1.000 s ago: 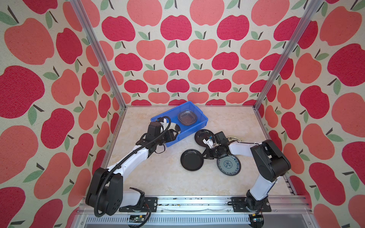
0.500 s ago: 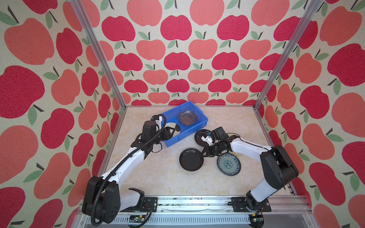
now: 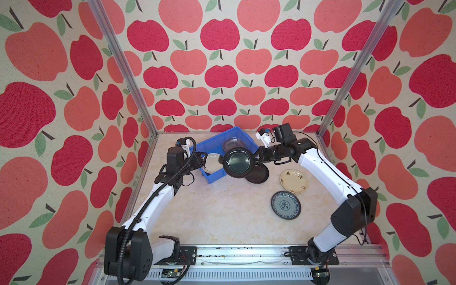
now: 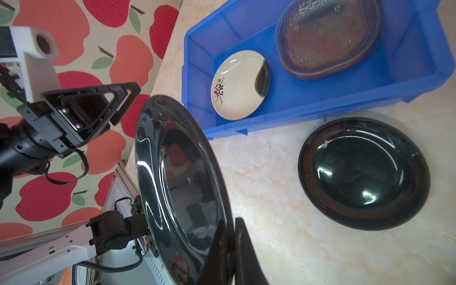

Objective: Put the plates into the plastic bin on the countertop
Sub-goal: 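Lift the black plate and carry it over the bin with the right gripper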

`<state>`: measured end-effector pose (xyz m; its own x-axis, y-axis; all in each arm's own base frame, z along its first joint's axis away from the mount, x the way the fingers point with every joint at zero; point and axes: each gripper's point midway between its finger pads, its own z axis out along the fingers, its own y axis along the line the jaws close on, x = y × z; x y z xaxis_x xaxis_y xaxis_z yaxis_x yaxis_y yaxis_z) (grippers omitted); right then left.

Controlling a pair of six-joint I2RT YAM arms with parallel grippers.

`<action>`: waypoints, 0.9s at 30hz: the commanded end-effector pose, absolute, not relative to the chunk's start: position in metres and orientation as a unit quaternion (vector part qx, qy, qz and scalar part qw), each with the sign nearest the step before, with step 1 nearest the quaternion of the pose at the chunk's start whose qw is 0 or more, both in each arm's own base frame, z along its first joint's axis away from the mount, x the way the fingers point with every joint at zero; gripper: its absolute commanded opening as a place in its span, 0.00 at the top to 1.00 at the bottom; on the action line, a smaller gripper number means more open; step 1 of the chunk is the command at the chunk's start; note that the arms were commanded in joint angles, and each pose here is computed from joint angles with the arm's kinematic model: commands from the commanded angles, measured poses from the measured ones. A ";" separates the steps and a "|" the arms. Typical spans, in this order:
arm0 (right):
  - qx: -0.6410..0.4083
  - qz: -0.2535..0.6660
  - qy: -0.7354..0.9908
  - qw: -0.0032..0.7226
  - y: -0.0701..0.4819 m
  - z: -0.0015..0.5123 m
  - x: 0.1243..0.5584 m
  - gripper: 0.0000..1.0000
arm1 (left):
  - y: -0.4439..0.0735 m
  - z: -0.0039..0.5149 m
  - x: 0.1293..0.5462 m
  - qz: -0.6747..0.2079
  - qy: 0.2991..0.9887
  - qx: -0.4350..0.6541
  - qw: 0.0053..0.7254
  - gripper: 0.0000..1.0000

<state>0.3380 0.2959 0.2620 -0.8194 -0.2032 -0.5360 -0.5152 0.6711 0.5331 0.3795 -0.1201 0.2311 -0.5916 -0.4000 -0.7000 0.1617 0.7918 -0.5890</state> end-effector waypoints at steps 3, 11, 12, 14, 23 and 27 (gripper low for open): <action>-0.205 0.332 0.890 0.237 0.310 0.272 0.376 1.00 | -0.114 0.246 0.387 -0.310 0.826 -0.068 0.466 0.41; -0.190 0.366 0.870 0.270 0.348 0.277 0.436 1.00 | -0.120 0.244 0.396 -0.327 0.815 -0.067 0.475 0.33; -0.191 0.368 0.868 0.272 0.353 0.275 0.440 1.00 | -0.120 0.243 0.397 -0.327 0.815 -0.067 0.473 0.28; -0.186 0.373 0.867 0.272 0.363 0.270 0.450 1.00 | -0.120 0.241 0.398 -0.325 0.818 -0.070 0.470 0.25; -0.181 0.368 0.879 0.242 0.394 0.216 0.481 1.00 | -0.121 0.237 0.398 -0.321 0.826 -0.064 0.460 0.00; -0.179 0.367 0.883 0.231 0.406 0.195 0.488 1.00 | -0.125 0.236 0.402 -0.327 0.825 -0.063 0.457 0.01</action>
